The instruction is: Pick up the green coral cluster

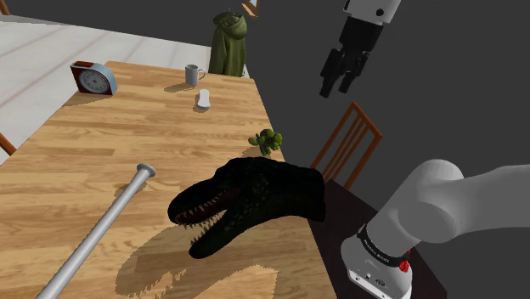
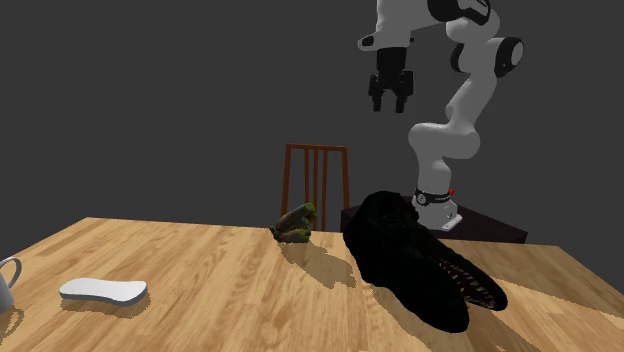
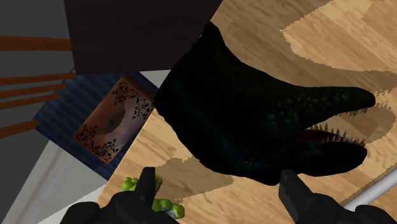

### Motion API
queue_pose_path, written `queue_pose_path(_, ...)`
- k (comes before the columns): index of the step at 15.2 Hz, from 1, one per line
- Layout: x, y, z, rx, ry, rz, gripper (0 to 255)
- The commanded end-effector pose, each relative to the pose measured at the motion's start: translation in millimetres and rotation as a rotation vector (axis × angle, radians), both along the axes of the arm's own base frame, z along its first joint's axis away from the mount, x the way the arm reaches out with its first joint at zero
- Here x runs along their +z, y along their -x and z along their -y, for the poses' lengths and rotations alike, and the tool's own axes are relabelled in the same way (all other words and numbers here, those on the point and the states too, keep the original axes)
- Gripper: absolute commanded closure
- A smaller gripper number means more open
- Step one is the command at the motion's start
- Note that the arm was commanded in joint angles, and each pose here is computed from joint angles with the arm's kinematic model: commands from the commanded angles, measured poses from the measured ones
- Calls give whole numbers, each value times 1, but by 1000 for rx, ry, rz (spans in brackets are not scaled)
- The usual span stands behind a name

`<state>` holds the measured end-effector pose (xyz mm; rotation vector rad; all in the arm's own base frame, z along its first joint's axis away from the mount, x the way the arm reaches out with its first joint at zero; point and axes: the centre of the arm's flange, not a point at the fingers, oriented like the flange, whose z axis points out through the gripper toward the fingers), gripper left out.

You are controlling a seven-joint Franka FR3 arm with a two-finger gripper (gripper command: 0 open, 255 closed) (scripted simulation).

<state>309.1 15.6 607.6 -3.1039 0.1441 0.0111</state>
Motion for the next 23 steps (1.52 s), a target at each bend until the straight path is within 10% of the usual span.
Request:
queue_pose_path(1,0,0,0,0,0,0,0)
queue_pose_path(23,-190,-206,114,-324,-51,-101,0)
